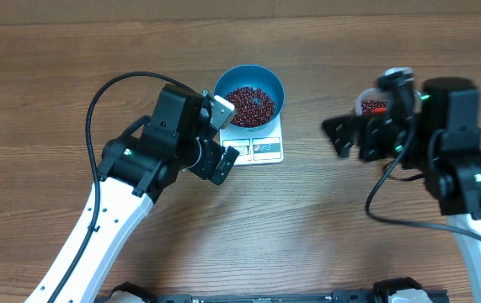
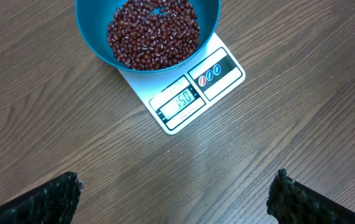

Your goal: Scoop item into bowl and weigh 150g on scale

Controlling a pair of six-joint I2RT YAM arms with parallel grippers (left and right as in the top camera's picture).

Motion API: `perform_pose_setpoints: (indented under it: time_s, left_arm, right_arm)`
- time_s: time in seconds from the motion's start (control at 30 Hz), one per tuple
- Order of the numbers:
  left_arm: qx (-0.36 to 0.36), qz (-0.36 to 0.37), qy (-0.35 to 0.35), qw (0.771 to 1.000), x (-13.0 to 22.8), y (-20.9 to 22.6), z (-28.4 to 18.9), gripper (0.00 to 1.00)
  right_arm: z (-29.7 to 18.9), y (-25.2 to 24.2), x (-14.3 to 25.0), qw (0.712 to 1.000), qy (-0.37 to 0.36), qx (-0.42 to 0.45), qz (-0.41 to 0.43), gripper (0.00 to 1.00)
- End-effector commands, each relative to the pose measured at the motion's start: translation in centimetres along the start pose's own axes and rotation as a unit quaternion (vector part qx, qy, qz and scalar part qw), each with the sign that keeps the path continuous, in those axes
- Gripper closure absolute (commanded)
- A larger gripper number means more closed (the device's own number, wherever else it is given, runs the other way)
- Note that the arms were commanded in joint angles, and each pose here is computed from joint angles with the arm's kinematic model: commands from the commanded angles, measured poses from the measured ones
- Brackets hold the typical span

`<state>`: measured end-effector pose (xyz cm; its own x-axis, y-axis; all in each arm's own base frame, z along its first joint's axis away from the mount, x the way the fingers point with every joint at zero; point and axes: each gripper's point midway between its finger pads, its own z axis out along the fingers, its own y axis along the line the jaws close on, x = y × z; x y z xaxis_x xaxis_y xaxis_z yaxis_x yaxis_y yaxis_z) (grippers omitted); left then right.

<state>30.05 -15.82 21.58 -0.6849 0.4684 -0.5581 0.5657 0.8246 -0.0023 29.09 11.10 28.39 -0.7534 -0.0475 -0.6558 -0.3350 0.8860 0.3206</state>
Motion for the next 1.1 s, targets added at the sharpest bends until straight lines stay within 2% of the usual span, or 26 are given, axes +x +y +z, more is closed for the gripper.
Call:
perform_pose_setpoints:
  time_s: [0.0,0.1,0.3,1.07]
  left_arm:
    - [-0.004,0.010,-0.002,1.000,0.1,0.1,-0.2,0.00]
    - [-0.004,0.010,-0.002,1.000,0.1,0.1,-0.2,0.00]
    - [-0.004,0.010,-0.002,1.000,0.1,0.1,-0.2,0.00]
    - [-0.004,0.010,-0.002,1.000,0.1,0.1,-0.2,0.00]
  right_arm:
    - [0.9,2.7,1.4,0.994,0.036,-0.038,-0.099,0.00]
    - [2.2,4.2,2.9,0.987,0.072,-0.058,-0.131,0.00]
    - [3.7,4.4,3.5,0.984,0.097,-0.065,-0.132,0.00]
    - [3.8,4.4,3.3,0.984,0.095,-0.065,-0.133,0.00]
